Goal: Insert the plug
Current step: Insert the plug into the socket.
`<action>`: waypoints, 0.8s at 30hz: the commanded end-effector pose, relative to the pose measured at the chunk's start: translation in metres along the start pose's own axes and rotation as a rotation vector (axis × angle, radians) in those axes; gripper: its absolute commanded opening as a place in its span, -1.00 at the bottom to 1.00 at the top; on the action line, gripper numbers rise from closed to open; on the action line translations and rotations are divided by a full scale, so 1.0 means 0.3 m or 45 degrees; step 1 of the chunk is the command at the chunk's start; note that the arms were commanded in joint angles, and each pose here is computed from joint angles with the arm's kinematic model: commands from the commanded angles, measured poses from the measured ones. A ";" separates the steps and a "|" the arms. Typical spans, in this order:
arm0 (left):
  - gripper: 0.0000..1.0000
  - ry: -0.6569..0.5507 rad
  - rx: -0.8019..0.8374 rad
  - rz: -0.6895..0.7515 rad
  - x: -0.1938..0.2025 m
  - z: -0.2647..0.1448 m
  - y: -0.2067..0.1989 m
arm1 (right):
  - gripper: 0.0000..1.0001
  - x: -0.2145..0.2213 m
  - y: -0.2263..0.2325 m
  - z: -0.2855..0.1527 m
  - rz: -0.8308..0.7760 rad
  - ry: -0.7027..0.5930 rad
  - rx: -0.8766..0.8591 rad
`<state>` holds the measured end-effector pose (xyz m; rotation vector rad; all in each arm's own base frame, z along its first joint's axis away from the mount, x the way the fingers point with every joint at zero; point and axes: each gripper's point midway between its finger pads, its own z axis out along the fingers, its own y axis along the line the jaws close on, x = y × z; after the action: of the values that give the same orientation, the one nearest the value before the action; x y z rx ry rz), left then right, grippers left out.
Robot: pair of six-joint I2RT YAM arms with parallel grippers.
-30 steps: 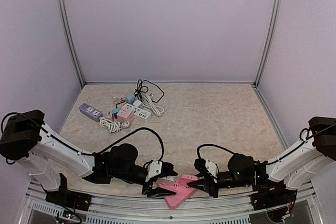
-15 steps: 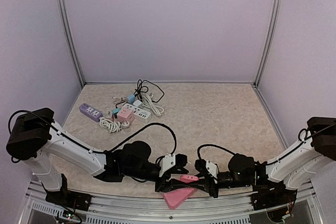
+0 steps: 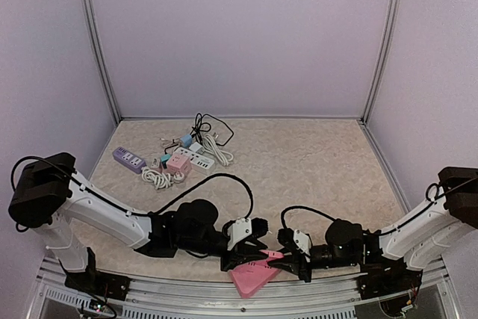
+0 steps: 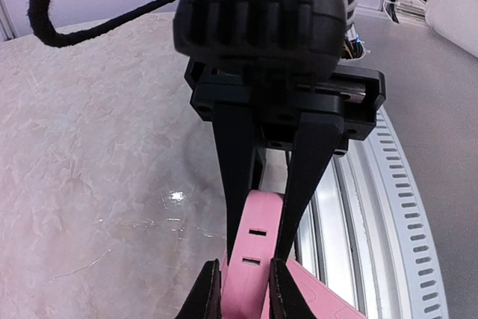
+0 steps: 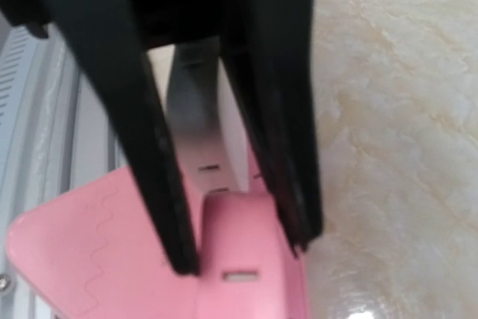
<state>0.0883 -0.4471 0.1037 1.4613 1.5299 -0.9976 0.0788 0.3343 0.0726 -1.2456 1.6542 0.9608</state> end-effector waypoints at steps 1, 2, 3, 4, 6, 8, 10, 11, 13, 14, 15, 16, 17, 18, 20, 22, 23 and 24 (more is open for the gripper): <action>-0.72 0.075 0.029 0.020 0.060 0.008 -0.023 | -1.00 0.118 -0.010 -0.024 0.006 0.156 0.028; -0.77 0.087 0.037 0.020 0.069 0.008 -0.027 | -1.00 0.116 -0.010 -0.024 0.008 0.153 0.028; -0.83 0.100 0.052 0.022 0.079 0.007 -0.034 | -1.00 0.116 -0.010 -0.025 0.007 0.153 0.029; -0.90 0.111 0.076 0.029 0.089 0.004 -0.048 | -1.00 0.115 -0.012 -0.025 0.008 0.152 0.033; -1.00 0.114 0.107 0.061 0.095 0.000 -0.068 | -1.00 0.115 -0.014 -0.027 0.011 0.151 0.039; -1.00 0.117 0.126 0.090 0.103 0.000 -0.084 | -1.00 0.114 -0.017 -0.028 0.011 0.149 0.046; -1.00 0.127 0.161 0.145 0.120 -0.001 -0.108 | -1.00 0.121 -0.035 -0.030 0.015 0.158 0.086; -1.00 0.136 0.171 0.176 0.133 -0.001 -0.117 | -1.00 0.133 -0.057 -0.032 0.023 0.174 0.136; -1.00 0.146 0.168 0.218 0.153 0.001 -0.121 | -1.00 0.161 -0.098 -0.038 0.037 0.222 0.227; -1.00 0.150 0.167 0.229 0.160 0.001 -0.123 | -1.00 0.160 -0.099 -0.038 0.043 0.215 0.231; -1.00 0.156 0.171 0.239 0.168 0.002 -0.125 | -1.00 0.165 -0.099 -0.041 0.051 0.215 0.231; -1.00 0.158 0.176 0.249 0.171 0.002 -0.129 | -1.00 0.169 -0.105 -0.044 0.062 0.216 0.246; -1.00 0.162 0.182 0.262 0.177 0.002 -0.133 | -1.00 0.176 -0.109 -0.048 0.073 0.220 0.258; -1.00 0.169 0.184 0.284 0.185 0.001 -0.135 | -1.00 0.183 -0.112 -0.050 0.081 0.227 0.268; -1.00 0.187 0.190 0.325 0.209 0.000 -0.140 | -1.00 0.202 -0.110 -0.046 0.077 0.260 0.287; -1.00 0.195 0.199 0.341 0.224 -0.001 -0.144 | -1.00 0.225 -0.102 -0.039 0.085 0.288 0.288; -1.00 0.195 0.201 0.341 0.224 0.000 -0.145 | -1.00 0.238 -0.093 -0.037 0.093 0.298 0.282; -1.00 0.197 0.202 0.339 0.226 0.000 -0.146 | -1.00 0.251 -0.088 -0.036 0.103 0.307 0.281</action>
<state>0.0767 -0.4465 0.1021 1.6085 1.2849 -0.8863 0.0724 0.3328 0.0699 -1.2388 1.6618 0.9302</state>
